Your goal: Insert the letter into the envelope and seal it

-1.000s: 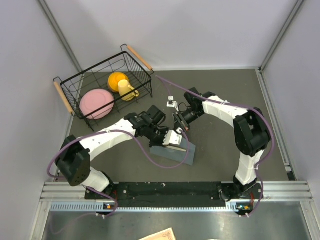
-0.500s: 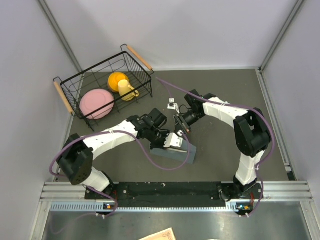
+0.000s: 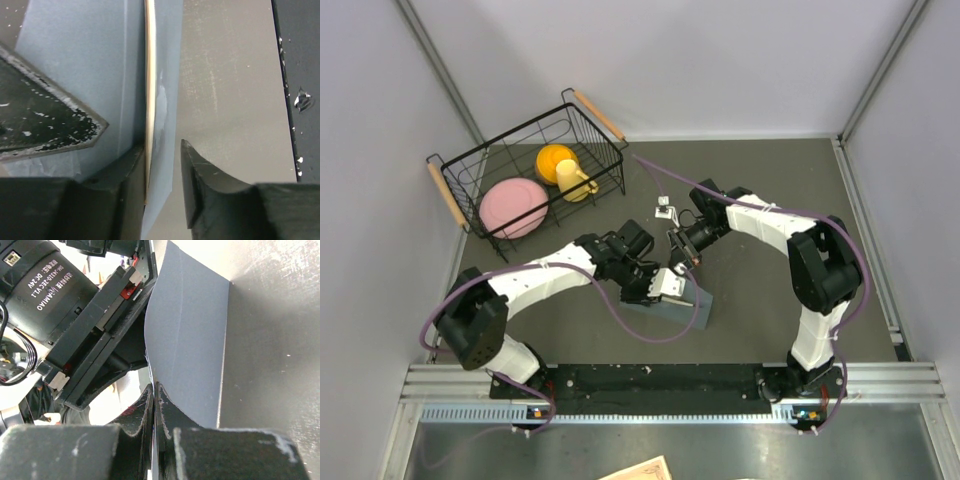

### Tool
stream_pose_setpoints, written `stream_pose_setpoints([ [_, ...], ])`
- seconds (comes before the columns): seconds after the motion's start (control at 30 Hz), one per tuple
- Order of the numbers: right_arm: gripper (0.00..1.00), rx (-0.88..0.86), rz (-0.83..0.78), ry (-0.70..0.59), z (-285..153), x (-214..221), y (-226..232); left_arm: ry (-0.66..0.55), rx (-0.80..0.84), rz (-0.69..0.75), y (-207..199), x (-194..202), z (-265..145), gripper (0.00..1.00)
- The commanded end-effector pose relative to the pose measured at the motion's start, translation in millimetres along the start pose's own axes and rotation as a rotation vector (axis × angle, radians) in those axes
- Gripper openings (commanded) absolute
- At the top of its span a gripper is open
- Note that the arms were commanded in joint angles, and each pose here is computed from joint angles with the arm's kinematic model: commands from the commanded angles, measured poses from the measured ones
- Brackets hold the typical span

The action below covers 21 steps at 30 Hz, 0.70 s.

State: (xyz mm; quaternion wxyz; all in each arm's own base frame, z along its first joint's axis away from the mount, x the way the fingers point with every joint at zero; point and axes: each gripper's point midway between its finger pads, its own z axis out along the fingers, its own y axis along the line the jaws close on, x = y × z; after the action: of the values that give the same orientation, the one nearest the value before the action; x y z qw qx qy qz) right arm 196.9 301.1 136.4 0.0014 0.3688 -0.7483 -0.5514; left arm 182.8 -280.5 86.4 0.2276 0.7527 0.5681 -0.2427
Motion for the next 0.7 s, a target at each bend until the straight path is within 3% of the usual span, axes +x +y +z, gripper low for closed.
stream_pose_setpoints([
  [0.0, 0.0, -0.01, -0.073, -0.015, -2.4, -1.9, 8.1, -0.03, -0.071, 0.016, 5.1, -13.2, -17.0, 0.45],
  [0.17, 0.0, 0.042, -0.081, -0.004, -4.8, 1.1, -11.7, -0.081, -0.167, 0.01, 14.8, -40.5, -49.8, 0.69],
  [0.4, 0.0, 0.126, -0.075, 0.006, -23.5, -2.0, -41.6, -0.148, -0.163, -0.018, -7.6, -53.4, -77.9, 0.76],
  [0.47, 0.0, 0.175, -0.094, 0.03, -29.7, -2.4, -54.2, -0.206, -0.171, -0.1, -11.5, -54.1, -87.8, 0.79],
  [0.5, 0.0, 0.197, -0.121, 0.042, -32.9, -3.0, -60.1, -0.235, -0.18, -0.126, -10.2, -55.5, -92.1, 0.91],
  [0.57, 0.0, 0.253, -0.129, 0.082, -39.9, -4.6, -73.8, -0.331, -0.21, -0.22, -3.6, -57.8, -108.1, 0.97],
  [0.67, 0.0, 0.32, -0.156, 0.111, -53.5, -12.7, -94.0, -0.454, -0.276, -0.352, 14.8, -60.6, -134.7, 0.99],
])
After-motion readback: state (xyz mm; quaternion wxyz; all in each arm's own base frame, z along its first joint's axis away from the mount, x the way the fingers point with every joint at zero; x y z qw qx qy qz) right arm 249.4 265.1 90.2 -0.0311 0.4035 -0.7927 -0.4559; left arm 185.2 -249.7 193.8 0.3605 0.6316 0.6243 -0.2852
